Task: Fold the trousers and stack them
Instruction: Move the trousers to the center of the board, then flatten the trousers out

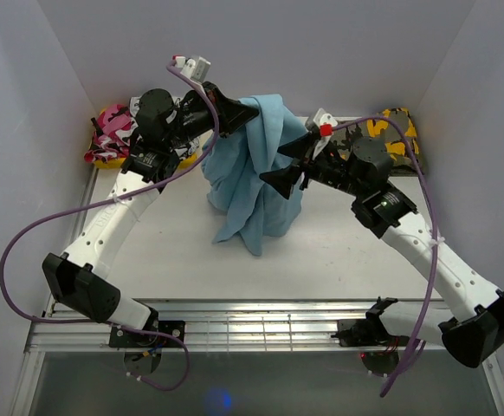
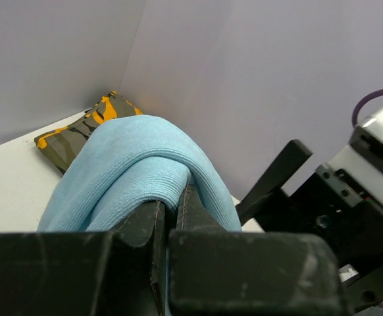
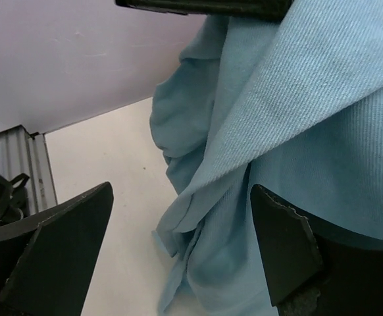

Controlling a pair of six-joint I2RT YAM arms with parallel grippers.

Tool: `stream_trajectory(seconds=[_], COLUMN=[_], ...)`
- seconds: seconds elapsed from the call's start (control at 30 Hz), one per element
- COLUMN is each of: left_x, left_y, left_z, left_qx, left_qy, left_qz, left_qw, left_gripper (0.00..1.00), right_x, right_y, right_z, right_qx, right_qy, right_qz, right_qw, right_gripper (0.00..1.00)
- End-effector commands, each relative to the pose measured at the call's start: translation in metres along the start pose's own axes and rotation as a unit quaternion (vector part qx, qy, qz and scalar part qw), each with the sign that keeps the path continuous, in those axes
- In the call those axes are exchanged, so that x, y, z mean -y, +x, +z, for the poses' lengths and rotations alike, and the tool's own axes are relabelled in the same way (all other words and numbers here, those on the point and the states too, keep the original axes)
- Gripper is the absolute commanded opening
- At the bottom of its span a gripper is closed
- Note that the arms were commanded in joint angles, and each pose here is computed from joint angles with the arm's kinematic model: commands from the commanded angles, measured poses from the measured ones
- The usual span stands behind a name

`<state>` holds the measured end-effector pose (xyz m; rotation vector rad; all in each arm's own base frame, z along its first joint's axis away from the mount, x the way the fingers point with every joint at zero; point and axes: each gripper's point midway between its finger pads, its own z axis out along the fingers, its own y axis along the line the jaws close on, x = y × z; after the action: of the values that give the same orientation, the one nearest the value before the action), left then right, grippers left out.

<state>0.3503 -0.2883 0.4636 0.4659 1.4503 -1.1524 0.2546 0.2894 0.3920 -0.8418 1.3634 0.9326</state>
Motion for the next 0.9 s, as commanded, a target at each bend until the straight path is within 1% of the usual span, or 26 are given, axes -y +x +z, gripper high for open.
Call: stream_trajectory(seconds=[0.0,0.03,0.1,0.13,0.2,0.23,0.27,0.3,0.33,0.37,0.4,0.43,0.47,0.5,0.53,0.57,0.6,0.63,0.7,0.73,0.8,0.83,0.87], left_x=[0.035,0.035,0.040,0.044,0.046,0.051,0.050,0.049,0.049,0.049,0.048,0.045,0.046,0.037,0.032,0.027,0.027,0.025,0.035,0.035,0.040,0.039,0.037], left_y=[-0.061,-0.063,-0.070,-0.074,-0.078,-0.083,-0.084,-0.086,-0.090,-0.099,-0.103,-0.105,-0.113,-0.123,-0.129,-0.140,-0.159,-0.171,-0.193,-0.202,-0.207,-0.204,-0.199], left_z=[-0.008,-0.009,-0.013,-0.017,-0.021,-0.027,-0.030,-0.033,-0.037,-0.045,-0.049,-0.053,-0.065,-0.075,-0.085,-0.098,-0.121,-0.135,-0.162,-0.173,-0.182,-0.185,-0.184], left_qx=[0.085,0.088,0.098,0.103,0.109,0.117,0.121,0.127,0.133,0.148,0.156,0.159,0.172,0.193,0.203,0.221,0.255,0.270,0.300,0.308,0.305,0.298,0.286], left_qy=[0.025,0.023,0.023,0.024,0.019,0.018,0.010,0.002,-0.007,-0.024,-0.036,-0.051,-0.067,-0.104,-0.133,-0.162,-0.200,-0.231,-0.261,-0.284,-0.295,-0.301,-0.300], left_qz=[0.059,0.060,0.064,0.066,0.068,0.073,0.079,0.082,0.084,0.091,0.092,0.090,0.096,0.105,0.115,0.129,0.146,0.189,0.240,0.273,0.306,0.312,0.316], left_qw=[0.994,0.994,0.993,0.992,0.992,0.990,0.989,0.989,0.988,0.984,0.983,0.982,0.978,0.970,0.963,0.953,0.935,0.916,0.886,0.866,0.852,0.851,0.854], left_gripper=[0.00,0.00,0.00,0.00,0.00,0.00,0.00,0.00,0.00,0.00,0.00,0.00,0.00,0.00,0.00,0.00,0.00,0.00,0.00,0.00,0.00,0.00,0.00], right_x=[0.016,0.027,0.046,0.065,0.077,0.087,0.092,0.096,0.105,0.108,0.110,0.110,0.108,0.106,0.092,0.084,0.074,0.060,0.040,0.033,0.025,0.023,0.022], right_y=[0.006,0.021,0.034,0.052,0.063,0.073,0.074,0.074,0.080,0.080,0.080,0.076,0.072,0.067,0.048,0.045,0.039,0.029,0.015,0.022,0.023,0.029,0.032], right_z=[0.027,0.037,0.045,0.050,0.055,0.058,0.059,0.061,0.061,0.062,0.063,0.065,0.066,0.067,0.074,0.074,0.078,0.080,0.087,0.089,0.090,0.091,0.089], right_qx=[0.009,-0.010,-0.029,-0.049,-0.064,-0.074,-0.076,-0.076,-0.086,-0.089,-0.092,-0.097,-0.097,-0.096,-0.080,-0.089,-0.085,-0.073,-0.058,-0.072,-0.086,-0.095,-0.104], right_qy=[0.031,0.054,0.098,0.136,0.156,0.174,0.187,0.192,0.211,0.214,0.214,0.208,0.201,0.194,0.155,0.138,0.117,0.087,0.054,0.032,0.011,-0.001,-0.006], right_qz=[-0.027,-0.022,-0.042,-0.043,-0.051,-0.050,-0.051,-0.055,-0.063,-0.073,-0.080,-0.088,-0.096,-0.100,-0.108,-0.110,-0.120,-0.127,-0.145,-0.149,-0.145,-0.152,-0.160], right_qw=[0.999,0.998,0.994,0.989,0.984,0.981,0.978,0.977,0.972,0.970,0.969,0.969,0.970,0.971,0.979,0.980,0.982,0.985,0.986,0.986,0.986,0.984,0.982], right_gripper=[0.90,0.90,0.90,0.90,0.91,0.94,0.95,0.86,0.75,0.35,0.14,0.08,0.08,0.08,0.08,0.08,0.08,0.08,0.08,0.08,0.08,0.08,0.08])
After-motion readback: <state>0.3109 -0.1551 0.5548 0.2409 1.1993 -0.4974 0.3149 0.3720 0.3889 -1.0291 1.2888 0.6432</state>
